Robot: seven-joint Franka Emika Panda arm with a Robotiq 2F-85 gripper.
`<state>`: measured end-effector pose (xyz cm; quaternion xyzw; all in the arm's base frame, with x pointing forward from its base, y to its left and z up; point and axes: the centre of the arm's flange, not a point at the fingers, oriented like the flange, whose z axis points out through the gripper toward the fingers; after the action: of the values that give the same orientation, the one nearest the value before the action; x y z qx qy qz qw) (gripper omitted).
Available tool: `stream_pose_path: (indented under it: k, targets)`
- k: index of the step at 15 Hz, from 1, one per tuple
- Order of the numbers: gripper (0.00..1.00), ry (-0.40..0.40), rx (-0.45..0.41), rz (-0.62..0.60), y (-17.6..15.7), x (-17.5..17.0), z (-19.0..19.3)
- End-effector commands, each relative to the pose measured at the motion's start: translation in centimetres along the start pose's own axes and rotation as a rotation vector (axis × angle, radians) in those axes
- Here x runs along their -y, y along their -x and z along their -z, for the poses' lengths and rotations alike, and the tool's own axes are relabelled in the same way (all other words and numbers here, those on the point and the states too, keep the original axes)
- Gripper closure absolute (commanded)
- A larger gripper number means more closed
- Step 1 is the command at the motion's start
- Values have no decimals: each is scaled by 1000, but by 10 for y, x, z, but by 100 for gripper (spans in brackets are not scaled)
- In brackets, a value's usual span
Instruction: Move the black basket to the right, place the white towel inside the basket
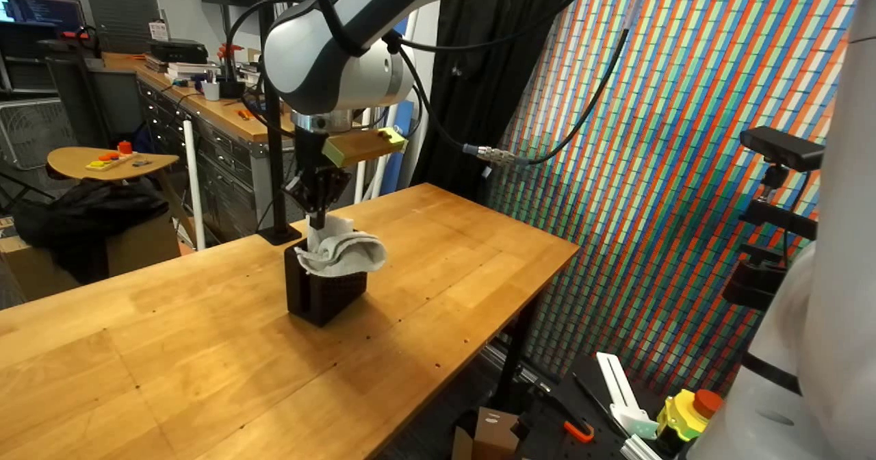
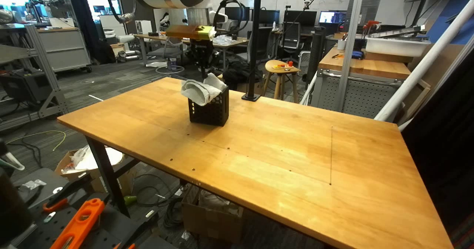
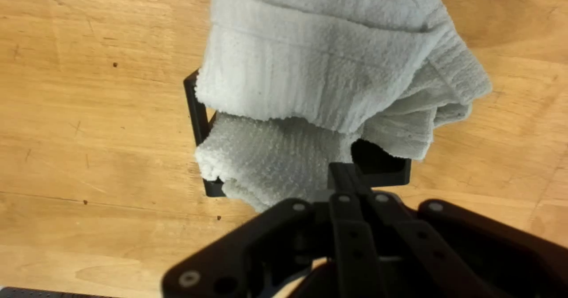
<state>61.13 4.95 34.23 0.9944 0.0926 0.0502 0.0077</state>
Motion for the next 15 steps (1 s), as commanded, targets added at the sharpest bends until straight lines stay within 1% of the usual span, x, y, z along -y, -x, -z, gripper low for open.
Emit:
stream_pose_path:
  k: [1,2,3,6,9,10,11,12,13,15]
  targets:
    - [96,23,1,9,-6,7,16]
    - [72,20,1,5,-6,8,16]
    - [72,19,4,6,-5,9,14]
    - [51,17,5,8,-5,12,14]
    - [27,19,-1,6,-4,14,16]
    - [26,20,-4,6,-4,14,19]
    - [54,23,-7,6,-4,15,21]
    - [58,29,-11,8,-4,16,24]
    - [58,35,-15,11,-4,16,28]
    - [72,53,-26,18,-3,17,37]
